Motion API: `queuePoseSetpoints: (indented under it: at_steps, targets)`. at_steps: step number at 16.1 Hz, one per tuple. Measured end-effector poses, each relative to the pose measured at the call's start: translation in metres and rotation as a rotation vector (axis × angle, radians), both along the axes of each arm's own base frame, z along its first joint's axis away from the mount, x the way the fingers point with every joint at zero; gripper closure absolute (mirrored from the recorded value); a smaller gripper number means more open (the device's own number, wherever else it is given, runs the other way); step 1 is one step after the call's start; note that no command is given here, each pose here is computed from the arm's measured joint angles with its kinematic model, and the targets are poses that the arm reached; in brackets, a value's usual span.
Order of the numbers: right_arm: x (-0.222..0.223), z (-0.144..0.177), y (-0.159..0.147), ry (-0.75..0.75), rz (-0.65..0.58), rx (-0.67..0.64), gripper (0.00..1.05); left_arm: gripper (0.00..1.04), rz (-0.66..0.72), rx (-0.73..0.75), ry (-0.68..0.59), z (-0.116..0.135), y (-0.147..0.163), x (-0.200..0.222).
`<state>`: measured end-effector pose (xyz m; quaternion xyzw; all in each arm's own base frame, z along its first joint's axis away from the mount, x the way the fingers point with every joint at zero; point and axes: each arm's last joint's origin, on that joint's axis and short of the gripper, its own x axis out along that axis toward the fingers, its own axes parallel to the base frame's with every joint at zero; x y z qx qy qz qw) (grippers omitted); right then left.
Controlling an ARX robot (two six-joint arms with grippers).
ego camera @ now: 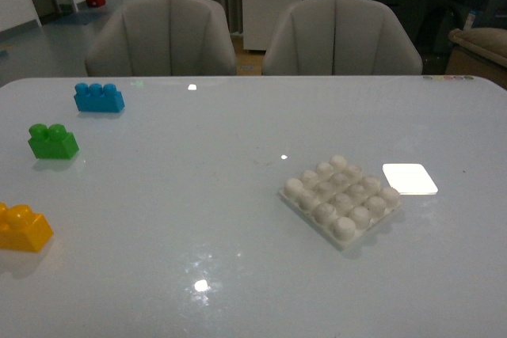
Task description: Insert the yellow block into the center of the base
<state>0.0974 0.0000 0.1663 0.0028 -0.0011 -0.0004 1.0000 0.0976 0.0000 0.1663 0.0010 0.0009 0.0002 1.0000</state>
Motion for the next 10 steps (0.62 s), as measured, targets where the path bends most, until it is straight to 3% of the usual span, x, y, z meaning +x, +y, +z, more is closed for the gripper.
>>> queuePoseSetpoints:
  at_steps: [7,9,10]
  targets:
    - [0.000,0.000,0.000,0.000,0.000,0.000,0.06,0.07,0.000,0.000,0.000,0.000,0.000,0.000]
    - [0.005,0.002,-0.001,0.064,-0.099,0.050,0.06,0.07,0.001,0.000,0.000,0.000,0.000,0.000]
    - [0.013,0.019,-0.009,0.040,-0.155,0.073,0.06,0.07,0.000,0.000,0.000,0.000,0.000,0.000]
